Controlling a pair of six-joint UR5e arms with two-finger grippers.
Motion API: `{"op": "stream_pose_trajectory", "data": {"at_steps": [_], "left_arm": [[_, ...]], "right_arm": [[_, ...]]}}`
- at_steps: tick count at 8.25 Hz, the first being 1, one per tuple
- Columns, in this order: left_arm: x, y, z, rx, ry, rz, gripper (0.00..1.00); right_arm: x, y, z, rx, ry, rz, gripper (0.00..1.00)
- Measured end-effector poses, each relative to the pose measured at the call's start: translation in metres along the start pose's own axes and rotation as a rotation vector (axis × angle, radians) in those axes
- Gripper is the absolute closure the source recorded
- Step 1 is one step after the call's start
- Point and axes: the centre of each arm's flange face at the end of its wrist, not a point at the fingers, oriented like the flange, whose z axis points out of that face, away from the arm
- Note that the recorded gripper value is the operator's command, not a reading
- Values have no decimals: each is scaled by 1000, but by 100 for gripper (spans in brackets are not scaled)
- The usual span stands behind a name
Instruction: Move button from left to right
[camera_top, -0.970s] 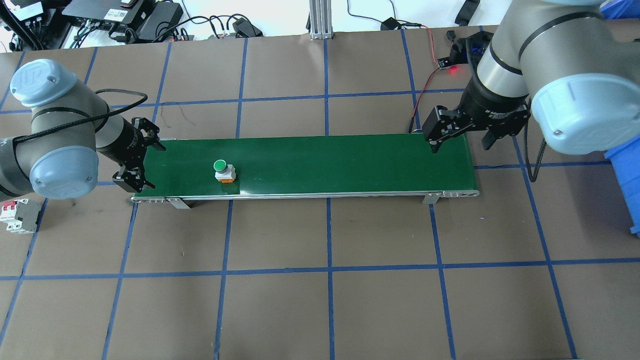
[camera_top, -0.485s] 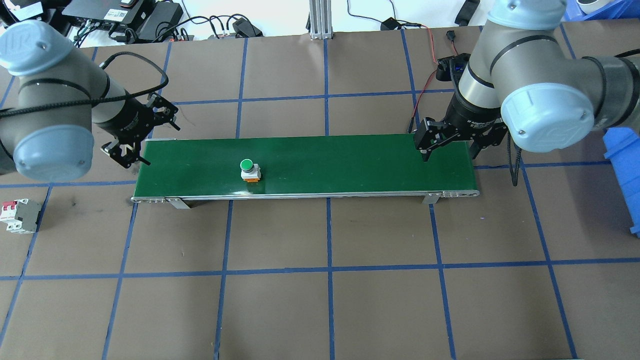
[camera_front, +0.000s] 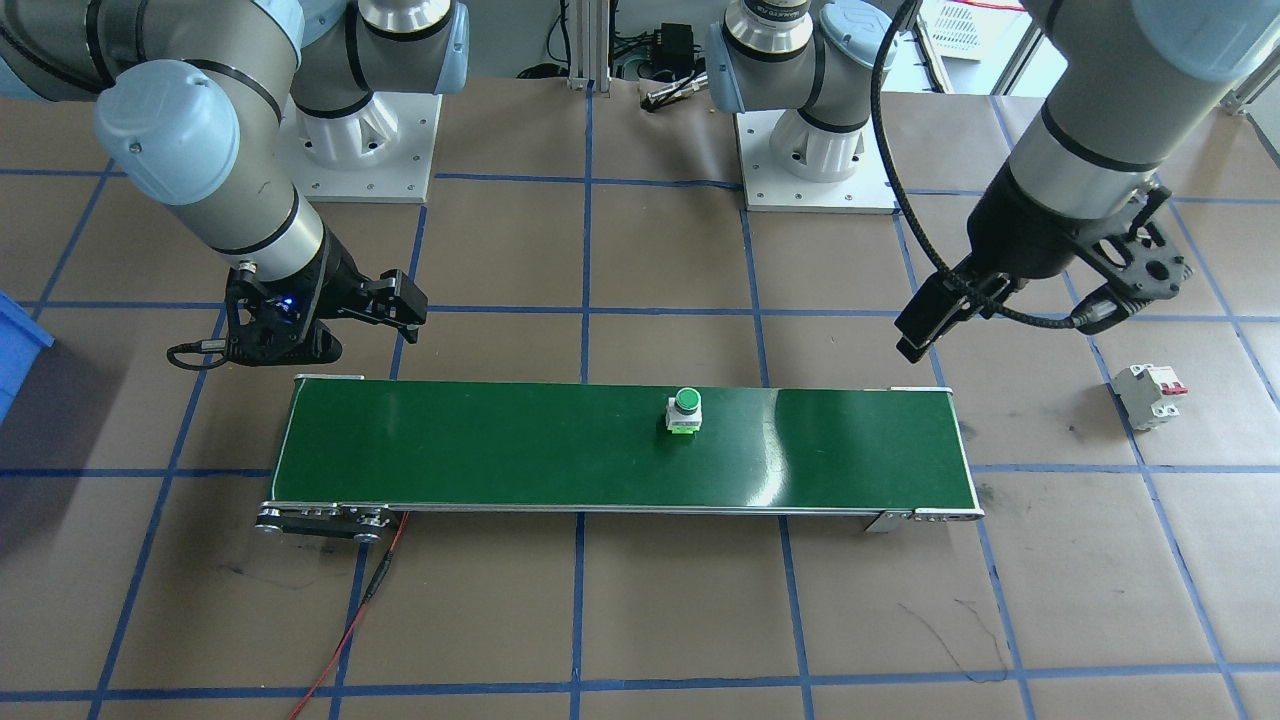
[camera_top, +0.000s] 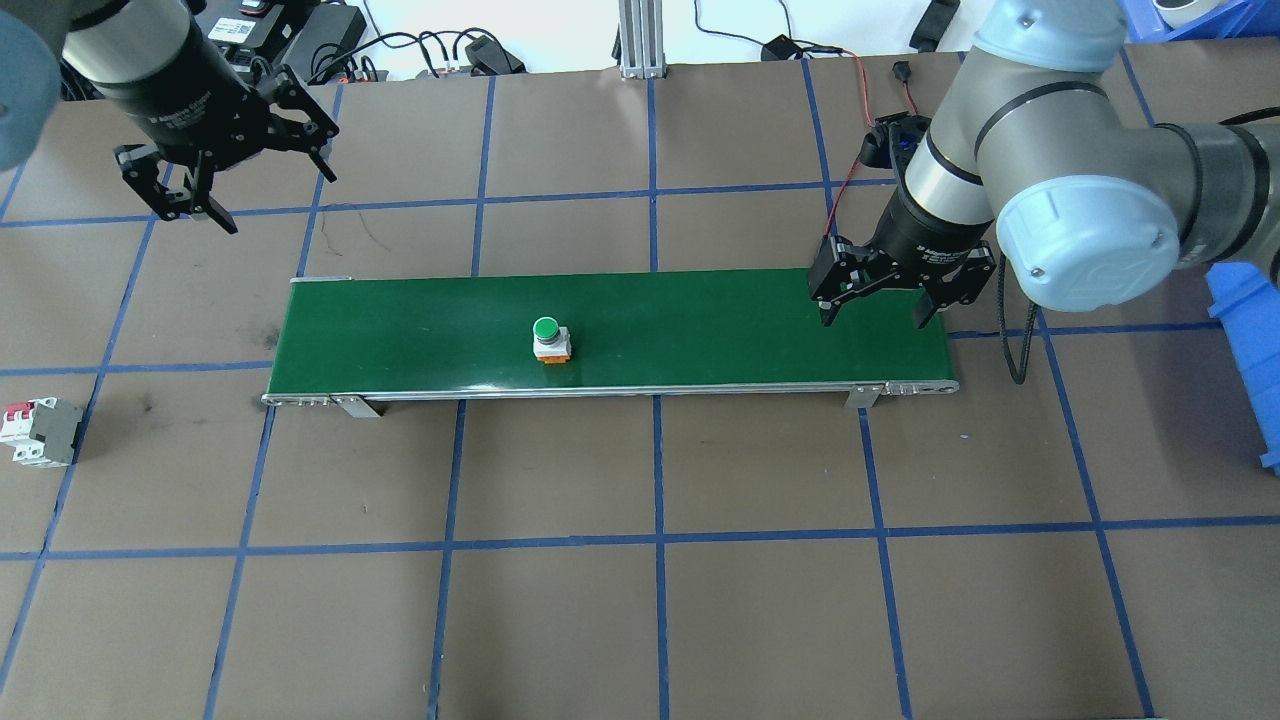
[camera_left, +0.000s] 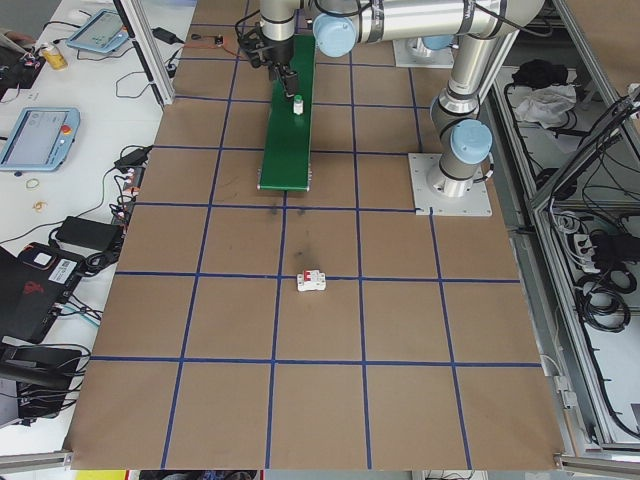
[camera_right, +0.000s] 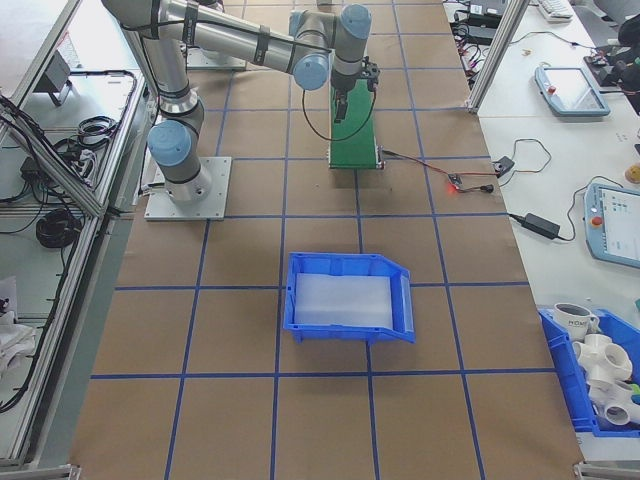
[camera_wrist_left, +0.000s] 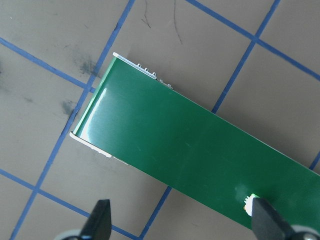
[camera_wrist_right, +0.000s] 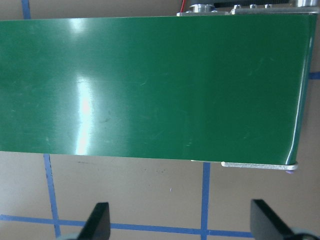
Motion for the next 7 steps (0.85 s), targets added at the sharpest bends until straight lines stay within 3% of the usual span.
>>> {"op": "stream_pose_trajectory", "data": {"at_steps": [3,4,7], "left_arm": [[20,37,-37,38,-118,144,0],[31,45,-35,35,-123,166,0],[45,58,-41,26,-67,184,0]], "right_arm": [[-1,0,3,-5,-19,23,0],[-2,0,4,-5,-22,24,0],[-5,-3,3,15,-25,16,0]]}}
